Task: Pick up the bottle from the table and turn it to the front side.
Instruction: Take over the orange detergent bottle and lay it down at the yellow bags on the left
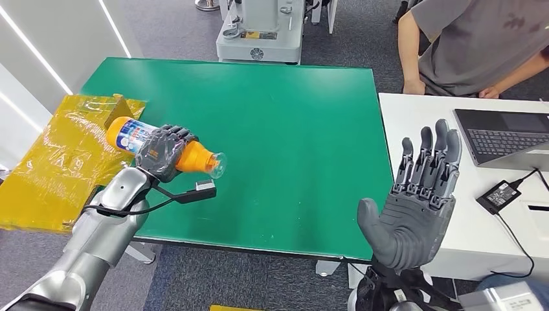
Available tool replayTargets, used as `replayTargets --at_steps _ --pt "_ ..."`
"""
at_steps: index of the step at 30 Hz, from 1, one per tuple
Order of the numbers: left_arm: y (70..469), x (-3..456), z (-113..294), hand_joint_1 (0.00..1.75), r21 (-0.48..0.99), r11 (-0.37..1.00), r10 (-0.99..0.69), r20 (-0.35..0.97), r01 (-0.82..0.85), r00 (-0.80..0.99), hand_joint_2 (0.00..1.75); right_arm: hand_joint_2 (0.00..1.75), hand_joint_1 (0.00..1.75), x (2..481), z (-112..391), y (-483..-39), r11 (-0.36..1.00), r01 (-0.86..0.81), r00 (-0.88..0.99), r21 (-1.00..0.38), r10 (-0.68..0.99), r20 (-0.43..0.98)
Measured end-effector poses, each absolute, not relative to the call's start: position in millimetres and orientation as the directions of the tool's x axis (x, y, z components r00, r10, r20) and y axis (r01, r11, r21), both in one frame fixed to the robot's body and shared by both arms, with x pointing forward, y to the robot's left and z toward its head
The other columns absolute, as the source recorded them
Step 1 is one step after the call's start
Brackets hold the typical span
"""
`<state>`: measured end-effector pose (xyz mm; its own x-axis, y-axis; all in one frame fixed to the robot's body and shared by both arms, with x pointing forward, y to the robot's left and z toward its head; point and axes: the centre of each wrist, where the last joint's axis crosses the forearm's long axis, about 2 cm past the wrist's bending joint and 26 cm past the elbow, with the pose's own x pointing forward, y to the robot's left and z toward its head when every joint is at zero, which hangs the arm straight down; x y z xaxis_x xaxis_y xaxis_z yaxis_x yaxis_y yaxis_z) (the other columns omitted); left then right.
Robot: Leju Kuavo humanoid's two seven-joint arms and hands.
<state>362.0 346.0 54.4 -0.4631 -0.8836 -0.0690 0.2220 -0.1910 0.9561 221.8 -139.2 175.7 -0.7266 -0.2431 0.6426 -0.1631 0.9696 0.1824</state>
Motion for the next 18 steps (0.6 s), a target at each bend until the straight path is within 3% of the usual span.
replayTargets --at_steps 18 --pt "416 347 52 1.75 0.898 -0.321 -0.933 -0.244 0.302 -0.266 1.75 1.75 0.00 210 172 -141 0.974 -0.152 -0.726 0.166 -0.224 0.650"
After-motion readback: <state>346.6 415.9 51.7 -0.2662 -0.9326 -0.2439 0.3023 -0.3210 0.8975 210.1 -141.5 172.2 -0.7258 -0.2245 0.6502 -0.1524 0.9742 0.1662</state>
